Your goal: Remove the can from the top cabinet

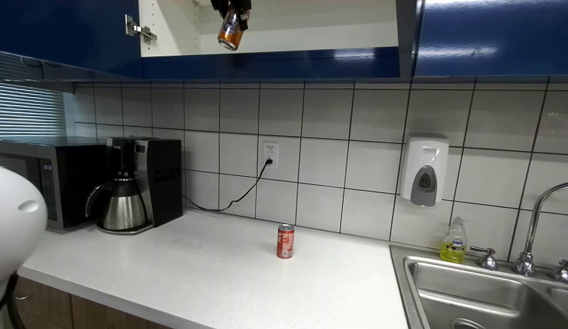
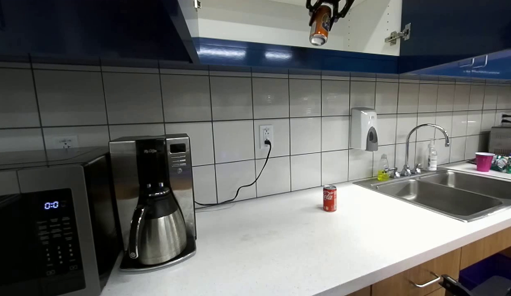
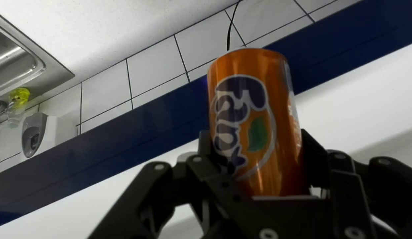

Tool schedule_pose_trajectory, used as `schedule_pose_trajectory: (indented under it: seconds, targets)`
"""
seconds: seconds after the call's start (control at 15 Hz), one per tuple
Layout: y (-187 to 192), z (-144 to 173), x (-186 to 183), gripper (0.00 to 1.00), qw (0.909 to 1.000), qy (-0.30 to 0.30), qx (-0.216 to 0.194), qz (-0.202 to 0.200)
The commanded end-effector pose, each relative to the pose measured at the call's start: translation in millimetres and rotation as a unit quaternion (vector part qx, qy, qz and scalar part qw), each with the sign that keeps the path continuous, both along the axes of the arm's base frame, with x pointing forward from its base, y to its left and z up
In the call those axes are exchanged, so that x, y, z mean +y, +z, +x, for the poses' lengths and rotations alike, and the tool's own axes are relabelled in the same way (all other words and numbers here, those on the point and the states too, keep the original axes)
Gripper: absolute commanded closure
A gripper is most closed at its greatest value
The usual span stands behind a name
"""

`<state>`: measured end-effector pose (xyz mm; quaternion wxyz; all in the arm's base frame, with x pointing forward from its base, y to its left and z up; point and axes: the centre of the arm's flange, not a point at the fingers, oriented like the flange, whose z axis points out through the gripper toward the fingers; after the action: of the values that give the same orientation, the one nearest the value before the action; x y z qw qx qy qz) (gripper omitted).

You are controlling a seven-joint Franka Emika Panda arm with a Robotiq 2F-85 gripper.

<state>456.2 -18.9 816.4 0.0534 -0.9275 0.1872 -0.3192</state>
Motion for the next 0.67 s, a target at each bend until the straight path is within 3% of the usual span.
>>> schedule_pose_trajectory:
  seconds: [0.0,0.6]
  targets:
    - [-19.8,-20.6,0.5,0.62,0.9996,0.022,0.016,-0.002]
    - [-79.6,-28.6,0.9,0.62,0.9961,0.056,0.067,-0.003]
